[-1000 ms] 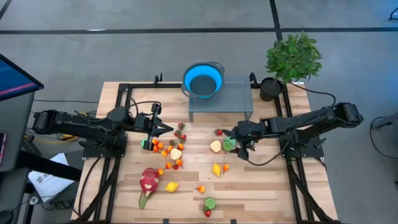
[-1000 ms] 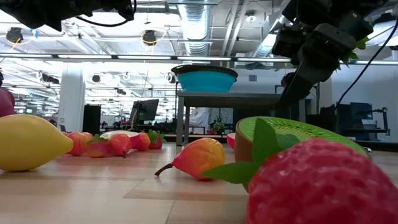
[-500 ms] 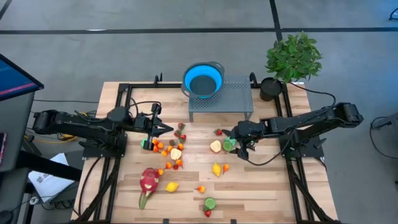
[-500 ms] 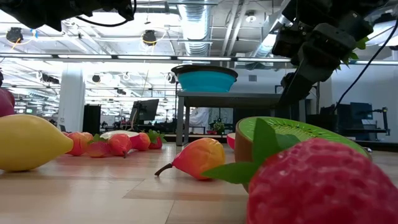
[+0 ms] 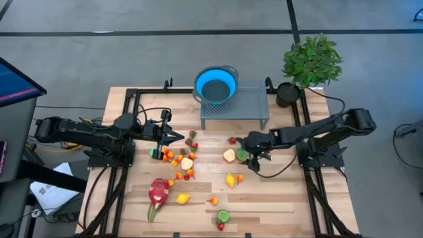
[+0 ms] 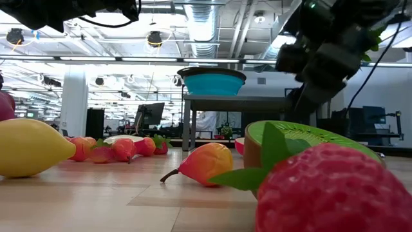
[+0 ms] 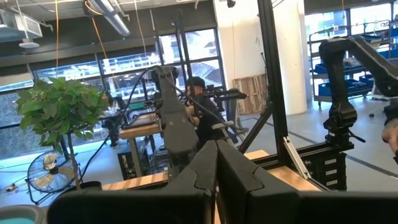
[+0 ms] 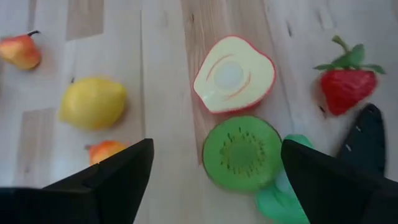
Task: Pick & Place Fruit
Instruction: Put the top kiwi into the strainer bowl
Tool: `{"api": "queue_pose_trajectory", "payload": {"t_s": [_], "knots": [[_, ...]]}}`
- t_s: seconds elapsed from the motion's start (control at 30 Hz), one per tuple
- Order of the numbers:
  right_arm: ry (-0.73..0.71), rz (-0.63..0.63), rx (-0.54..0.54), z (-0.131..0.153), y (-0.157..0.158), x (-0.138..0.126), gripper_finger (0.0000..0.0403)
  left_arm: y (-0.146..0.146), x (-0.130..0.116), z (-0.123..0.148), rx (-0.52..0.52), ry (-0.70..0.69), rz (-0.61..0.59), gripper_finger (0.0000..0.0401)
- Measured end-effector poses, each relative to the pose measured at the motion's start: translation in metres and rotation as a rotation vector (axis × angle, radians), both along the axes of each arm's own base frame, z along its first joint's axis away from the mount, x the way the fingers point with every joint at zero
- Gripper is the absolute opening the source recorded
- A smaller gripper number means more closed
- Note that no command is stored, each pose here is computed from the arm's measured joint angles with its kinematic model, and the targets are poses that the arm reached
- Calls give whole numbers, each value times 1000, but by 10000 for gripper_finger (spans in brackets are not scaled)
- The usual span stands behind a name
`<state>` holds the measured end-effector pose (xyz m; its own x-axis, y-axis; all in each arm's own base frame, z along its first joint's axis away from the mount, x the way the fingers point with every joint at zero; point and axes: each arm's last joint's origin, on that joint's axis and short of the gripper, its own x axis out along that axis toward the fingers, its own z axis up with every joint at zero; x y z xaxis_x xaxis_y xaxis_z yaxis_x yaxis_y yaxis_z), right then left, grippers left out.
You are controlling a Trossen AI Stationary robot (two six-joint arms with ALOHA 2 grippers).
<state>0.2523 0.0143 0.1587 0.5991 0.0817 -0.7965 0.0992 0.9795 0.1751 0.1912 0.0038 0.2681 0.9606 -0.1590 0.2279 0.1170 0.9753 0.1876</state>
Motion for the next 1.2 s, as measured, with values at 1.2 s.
{"api": "queue_pose_trajectory", "payload": {"t_s": [1.2], "knots": [[162, 12, -19, -35, 1, 23, 306, 0, 0, 0, 0, 0, 0, 3]]}}
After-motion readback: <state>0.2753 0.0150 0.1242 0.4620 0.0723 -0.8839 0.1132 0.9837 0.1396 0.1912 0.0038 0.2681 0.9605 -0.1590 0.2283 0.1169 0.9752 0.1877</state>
